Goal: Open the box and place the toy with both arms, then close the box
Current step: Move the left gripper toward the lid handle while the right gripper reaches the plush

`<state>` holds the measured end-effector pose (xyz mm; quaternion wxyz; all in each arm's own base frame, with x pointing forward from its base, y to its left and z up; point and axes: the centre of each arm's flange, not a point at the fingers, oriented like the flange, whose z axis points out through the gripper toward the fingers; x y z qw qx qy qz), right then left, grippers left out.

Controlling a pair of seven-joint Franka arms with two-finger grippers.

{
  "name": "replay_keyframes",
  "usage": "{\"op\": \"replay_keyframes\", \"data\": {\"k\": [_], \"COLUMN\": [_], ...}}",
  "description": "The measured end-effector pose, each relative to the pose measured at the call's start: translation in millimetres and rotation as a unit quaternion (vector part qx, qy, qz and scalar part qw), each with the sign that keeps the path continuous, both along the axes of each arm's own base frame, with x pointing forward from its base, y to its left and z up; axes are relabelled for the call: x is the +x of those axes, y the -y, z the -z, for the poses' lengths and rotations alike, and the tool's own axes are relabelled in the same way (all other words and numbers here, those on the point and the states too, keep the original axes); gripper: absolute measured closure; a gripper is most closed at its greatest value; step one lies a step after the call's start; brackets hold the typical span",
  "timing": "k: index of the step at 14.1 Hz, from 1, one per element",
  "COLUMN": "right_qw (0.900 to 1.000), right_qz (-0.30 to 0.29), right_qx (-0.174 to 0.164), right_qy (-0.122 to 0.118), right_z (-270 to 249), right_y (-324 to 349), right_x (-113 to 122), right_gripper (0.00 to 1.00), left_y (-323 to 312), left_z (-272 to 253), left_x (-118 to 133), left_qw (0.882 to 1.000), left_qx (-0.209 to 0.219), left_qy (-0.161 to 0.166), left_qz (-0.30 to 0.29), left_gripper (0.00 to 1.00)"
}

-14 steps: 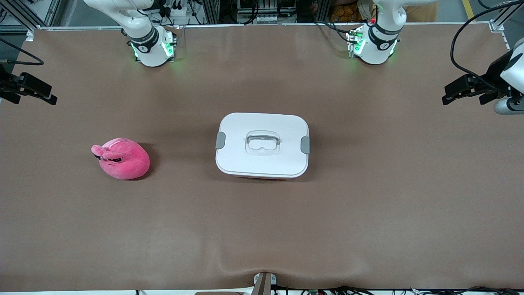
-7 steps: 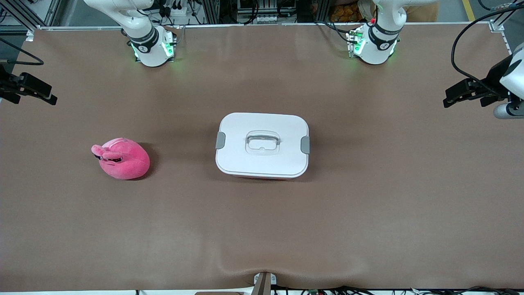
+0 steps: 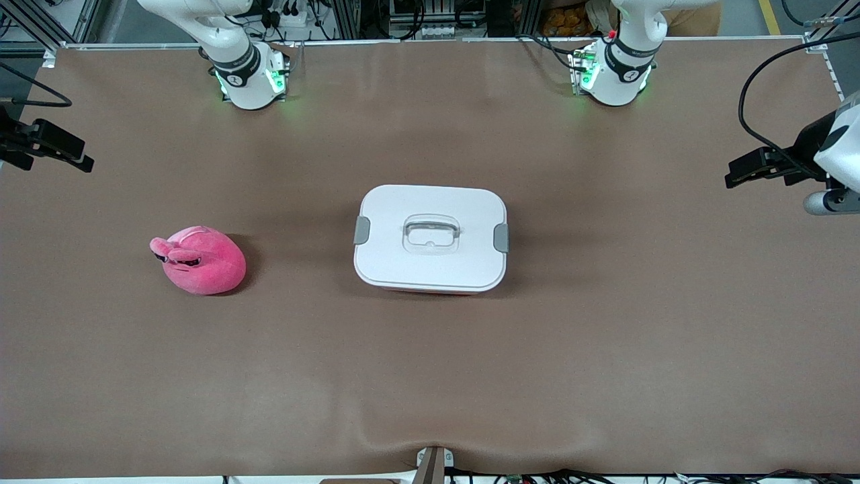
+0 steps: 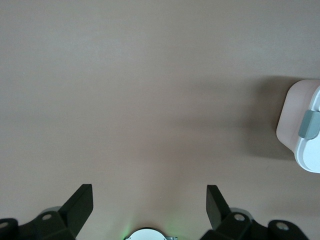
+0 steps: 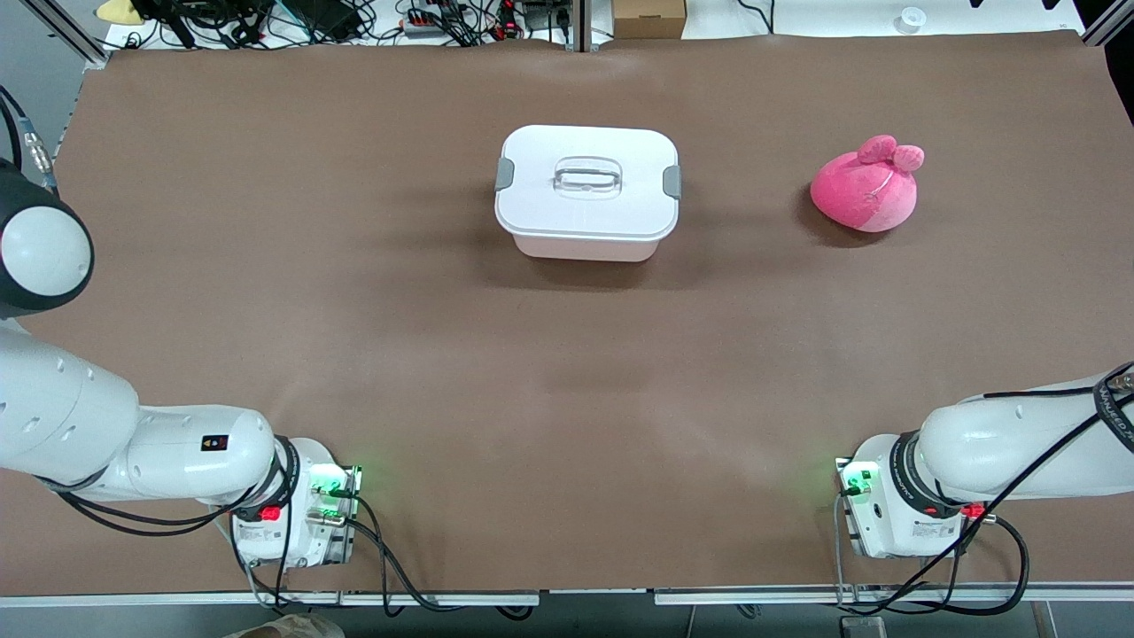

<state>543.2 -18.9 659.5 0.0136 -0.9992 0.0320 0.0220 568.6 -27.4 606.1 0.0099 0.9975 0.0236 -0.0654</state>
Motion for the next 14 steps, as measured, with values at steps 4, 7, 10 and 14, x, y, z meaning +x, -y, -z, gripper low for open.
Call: {"op": "replay_keyframes", "data": {"k": [4,7,10,14], "right_qw": [1.0,1.0,1.0,1.0], "right_qz": [0.001,0.001,0.003,0.006], "right_qx": [0.0,0.0,0.0,0.0], "right_qy": [0.0,0.0,0.0,0.004], "right_z": [0,0,0,0], "right_y": [1,1,3,6], "right_x": [0,0,0,1], "right_gripper": [0.0,0.0,0.0,0.0], "left_y": [3,14,31,47], "left_z": [4,4,9,24], "left_x": [2,1,5,13], "left_qw": [0.999,0.994,0.988,0.973], "left_qx": [0.001,-0.002,-0.009,0.001], "left_qy": [-0.005,-0.01,-0.014,-0.02], "left_qz": [-0.043,-0.108,-0.153,-0.231], "left_gripper": [0.0,0.0,0.0,0.0]}}
